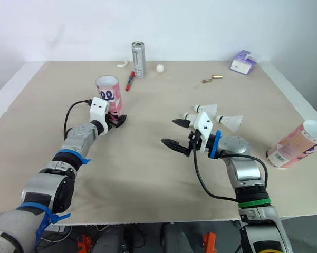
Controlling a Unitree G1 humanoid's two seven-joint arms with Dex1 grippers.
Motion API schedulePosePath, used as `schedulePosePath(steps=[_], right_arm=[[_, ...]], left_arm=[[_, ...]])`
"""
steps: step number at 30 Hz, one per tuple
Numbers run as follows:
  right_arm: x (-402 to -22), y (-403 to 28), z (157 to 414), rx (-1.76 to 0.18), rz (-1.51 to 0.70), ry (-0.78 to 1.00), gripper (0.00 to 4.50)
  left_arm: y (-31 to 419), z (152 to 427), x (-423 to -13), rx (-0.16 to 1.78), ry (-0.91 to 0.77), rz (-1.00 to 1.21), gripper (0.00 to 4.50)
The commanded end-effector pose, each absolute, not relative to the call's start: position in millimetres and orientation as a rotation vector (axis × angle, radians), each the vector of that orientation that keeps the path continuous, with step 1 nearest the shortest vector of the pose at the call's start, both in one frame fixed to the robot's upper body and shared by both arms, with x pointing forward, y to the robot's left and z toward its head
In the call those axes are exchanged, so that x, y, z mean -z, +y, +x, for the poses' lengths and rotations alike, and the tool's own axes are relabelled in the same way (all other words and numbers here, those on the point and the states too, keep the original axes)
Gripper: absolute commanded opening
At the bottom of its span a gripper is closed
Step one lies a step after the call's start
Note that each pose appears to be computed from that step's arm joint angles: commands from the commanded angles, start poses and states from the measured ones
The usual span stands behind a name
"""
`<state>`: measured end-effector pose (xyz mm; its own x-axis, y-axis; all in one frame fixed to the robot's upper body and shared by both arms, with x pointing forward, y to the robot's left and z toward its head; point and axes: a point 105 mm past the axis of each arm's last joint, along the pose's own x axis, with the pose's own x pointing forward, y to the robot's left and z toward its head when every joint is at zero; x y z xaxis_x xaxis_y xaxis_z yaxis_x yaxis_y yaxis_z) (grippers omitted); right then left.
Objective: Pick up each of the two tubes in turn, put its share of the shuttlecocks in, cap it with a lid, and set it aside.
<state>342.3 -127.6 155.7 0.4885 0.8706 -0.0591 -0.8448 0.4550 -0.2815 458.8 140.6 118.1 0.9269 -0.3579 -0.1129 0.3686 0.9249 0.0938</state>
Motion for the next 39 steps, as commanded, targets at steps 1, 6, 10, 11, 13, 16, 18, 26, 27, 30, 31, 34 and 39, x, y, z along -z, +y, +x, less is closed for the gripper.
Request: schedulePosePath(steps=[1, 6, 10, 11, 13, 16, 18, 26, 27, 30, 31, 34, 39], right_arm=[[-173.4, -130.0, 342.2, -1.045, -0.316, -0.158, 4.45], [-172.2, -130.8, 341.5, -1.042, -0.318, -0.154, 4.45], [-171.5, -130.5, 341.5, -1.042, -0.319, -0.151, 4.45], [-171.5, -130.4, 341.7, -1.043, -0.319, -0.151, 4.45], [-171.8, -129.7, 342.1, -1.044, -0.317, -0.152, 4.45], [-171.9, -128.9, 342.4, -1.047, -0.317, -0.152, 4.50], [-171.9, -128.7, 342.4, -1.048, -0.318, -0.152, 4.50], [-173.0, -130.5, 340.0, -1.042, -0.312, -0.152, 4.50], [-173.6, -130.9, 339.7, -1.039, -0.306, -0.154, 4.50], [-174.6, -131.6, 336.8, -1.037, -0.296, -0.157, 4.50], [-175.7, -131.8, 335.6, -1.034, -0.283, -0.162, 4.50], [-180.0, -132.0, 332.8, -1.026, -0.250, -0.176, 4.50], [-185.9, -132.7, 325.6, -1.016, -0.208, -0.184, 4.50]], left_arm=[[136.7, 464.1, -142.2, 0.383, 0.013, 0.115, 4.50], [137.5, 463.8, -144.8, 0.380, -0.012, 0.100, 4.50], [140.9, 462.8, -142.1, 0.379, -0.008, 0.094, 4.50], [141.0, 462.3, -141.5, 0.383, -0.010, 0.090, 4.50], [141.6, 461.7, -140.7, 0.384, -0.014, 0.094, 4.50], [144.6, 461.9, -140.7, 0.364, -0.021, 0.100, 3.44], [144.9, 461.3, -139.1, 0.367, -0.017, 0.097, 3.44], [146.9, 459.0, -135.4, 0.378, -0.017, 0.134, 3.44], [146.4, 458.3, -136.2, 0.389, -0.023, 0.148, 3.44], [141.5, 453.9, -141.0, 0.464, -0.055, 0.210, 3.44], [138.0, 450.8, -143.0, 0.510, -0.070, 0.239, 3.44], [129.3, 441.7, -147.5, 0.629, -0.102, 0.298, 3.44], [111.9, 422.9, -149.9, 0.832, -0.113, 0.394, 3.44]])
